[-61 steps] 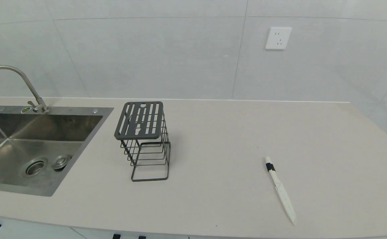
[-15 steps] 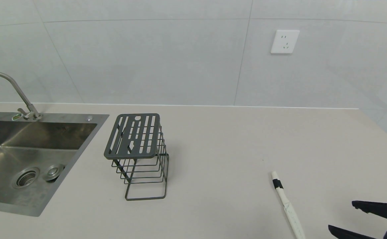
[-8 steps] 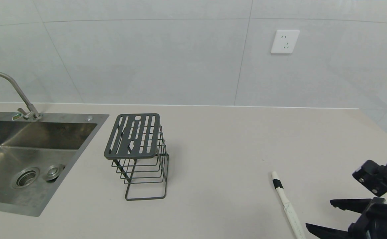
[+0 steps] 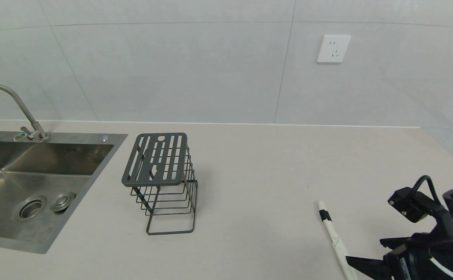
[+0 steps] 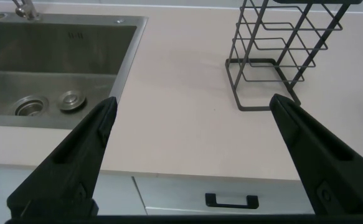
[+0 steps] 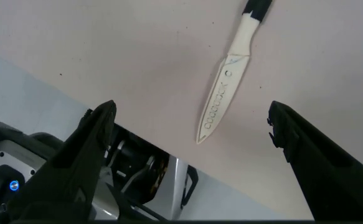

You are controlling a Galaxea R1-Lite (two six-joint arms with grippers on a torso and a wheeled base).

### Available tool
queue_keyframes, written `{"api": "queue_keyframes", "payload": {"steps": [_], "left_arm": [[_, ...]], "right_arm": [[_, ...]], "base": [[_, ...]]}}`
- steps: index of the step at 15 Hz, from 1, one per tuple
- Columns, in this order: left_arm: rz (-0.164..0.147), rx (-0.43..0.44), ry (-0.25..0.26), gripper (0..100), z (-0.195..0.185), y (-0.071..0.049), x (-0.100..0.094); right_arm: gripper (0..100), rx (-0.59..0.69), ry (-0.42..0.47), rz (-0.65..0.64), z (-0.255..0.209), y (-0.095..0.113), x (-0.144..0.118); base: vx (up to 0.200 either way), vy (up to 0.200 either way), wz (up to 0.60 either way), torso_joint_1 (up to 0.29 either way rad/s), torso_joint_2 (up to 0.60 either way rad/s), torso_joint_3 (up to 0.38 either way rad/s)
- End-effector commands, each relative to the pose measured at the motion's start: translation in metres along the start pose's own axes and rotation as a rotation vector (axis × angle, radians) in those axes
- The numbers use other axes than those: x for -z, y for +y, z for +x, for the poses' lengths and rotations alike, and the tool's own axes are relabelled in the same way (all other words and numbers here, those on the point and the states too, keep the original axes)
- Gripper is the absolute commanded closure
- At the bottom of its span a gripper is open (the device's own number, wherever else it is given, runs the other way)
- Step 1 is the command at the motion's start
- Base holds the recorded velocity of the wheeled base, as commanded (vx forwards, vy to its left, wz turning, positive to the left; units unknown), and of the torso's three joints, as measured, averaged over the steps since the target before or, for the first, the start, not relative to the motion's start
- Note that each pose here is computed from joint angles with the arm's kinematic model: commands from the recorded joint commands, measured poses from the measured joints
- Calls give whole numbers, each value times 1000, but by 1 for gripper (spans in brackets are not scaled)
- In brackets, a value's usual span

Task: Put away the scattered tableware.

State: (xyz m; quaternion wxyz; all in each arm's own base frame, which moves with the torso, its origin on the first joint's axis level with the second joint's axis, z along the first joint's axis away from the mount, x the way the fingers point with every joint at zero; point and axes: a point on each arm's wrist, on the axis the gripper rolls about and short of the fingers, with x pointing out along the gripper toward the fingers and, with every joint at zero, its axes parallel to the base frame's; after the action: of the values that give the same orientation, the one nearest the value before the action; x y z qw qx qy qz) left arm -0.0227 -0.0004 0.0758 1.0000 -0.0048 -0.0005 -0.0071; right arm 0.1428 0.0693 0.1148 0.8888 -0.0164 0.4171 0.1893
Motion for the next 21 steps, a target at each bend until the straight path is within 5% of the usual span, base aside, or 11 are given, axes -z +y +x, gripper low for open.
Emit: {"api": "queue_keyframes", "payload": {"steps": [1,11,21], "left_arm": [[0,0,1,0,0,0,0],[-3,0,1,0,0,0,0],[-4,-2,0,0,0,0,0]], "right_arm": [[0,34,35,41,12,4,-5],[0,168,170,93,52,14,-2],[0,216,163,84,95,7,-2]], "base": [[0,0,0,0,0,0],[0,0,0,0,0,0],[0,0,0,0,0,0]]}}
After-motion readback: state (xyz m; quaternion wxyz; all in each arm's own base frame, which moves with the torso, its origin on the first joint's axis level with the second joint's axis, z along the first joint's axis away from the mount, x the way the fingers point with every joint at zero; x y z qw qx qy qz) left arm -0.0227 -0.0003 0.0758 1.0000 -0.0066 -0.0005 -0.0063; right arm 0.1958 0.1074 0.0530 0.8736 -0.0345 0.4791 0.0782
